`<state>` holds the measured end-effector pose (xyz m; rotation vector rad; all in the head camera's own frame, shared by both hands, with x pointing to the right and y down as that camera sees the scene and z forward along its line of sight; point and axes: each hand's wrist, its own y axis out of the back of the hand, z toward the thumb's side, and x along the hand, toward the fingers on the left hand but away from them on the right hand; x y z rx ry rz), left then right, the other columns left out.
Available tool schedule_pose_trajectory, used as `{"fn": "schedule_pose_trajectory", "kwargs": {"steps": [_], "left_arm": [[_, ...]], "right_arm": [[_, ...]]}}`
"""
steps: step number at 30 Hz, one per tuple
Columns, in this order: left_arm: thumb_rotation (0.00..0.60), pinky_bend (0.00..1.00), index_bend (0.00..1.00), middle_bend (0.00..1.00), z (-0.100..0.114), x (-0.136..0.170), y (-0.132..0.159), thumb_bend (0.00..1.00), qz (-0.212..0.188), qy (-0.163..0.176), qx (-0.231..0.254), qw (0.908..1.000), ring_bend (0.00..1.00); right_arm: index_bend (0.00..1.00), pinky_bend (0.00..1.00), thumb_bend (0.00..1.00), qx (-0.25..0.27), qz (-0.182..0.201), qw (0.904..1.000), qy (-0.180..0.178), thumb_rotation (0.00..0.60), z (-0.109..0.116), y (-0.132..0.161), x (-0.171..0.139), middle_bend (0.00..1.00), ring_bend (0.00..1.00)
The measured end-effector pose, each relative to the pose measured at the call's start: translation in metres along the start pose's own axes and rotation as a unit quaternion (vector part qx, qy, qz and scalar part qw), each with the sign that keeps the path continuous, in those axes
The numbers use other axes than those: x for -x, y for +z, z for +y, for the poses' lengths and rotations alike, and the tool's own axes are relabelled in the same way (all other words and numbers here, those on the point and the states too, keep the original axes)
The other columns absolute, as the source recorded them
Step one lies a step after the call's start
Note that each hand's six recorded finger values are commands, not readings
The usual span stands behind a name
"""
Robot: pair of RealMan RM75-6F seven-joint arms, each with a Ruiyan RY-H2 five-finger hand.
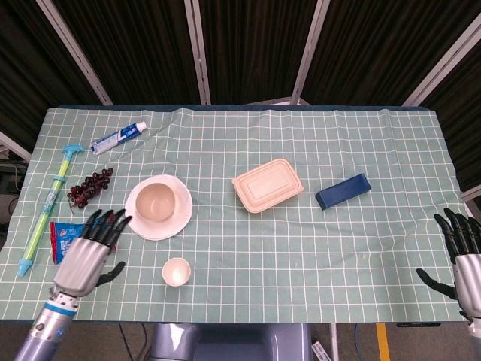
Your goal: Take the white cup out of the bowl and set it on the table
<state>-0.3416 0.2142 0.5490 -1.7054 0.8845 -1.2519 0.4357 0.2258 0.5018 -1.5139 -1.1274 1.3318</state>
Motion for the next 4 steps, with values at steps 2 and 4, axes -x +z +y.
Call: {"fn": "schedule_pose_trajectory", "kwargs": {"steps": [2, 4], "left_arm": [[0.600, 0.00, 0.00, 0.00, 0.008, 0.014, -0.025, 0.19, 0.042, 0.037, -0.005, 0.9984, 0.00], [0.600, 0.00, 0.00, 0.00, 0.013, 0.028, -0.046, 0.19, 0.078, 0.065, -0.013, 0.9948, 0.00]], "right_arm": [[0.00, 0.00, 0.04, -0.004, 0.001, 1.0000, 0.005, 0.600, -0.003, 0.001, 0.000, 0.00, 0.00], [0.00, 0.00, 0.04, -0.009, 0.003, 0.9999, 0.007, 0.600, -0.006, 0.003, 0.000, 0.00, 0.00]]}}
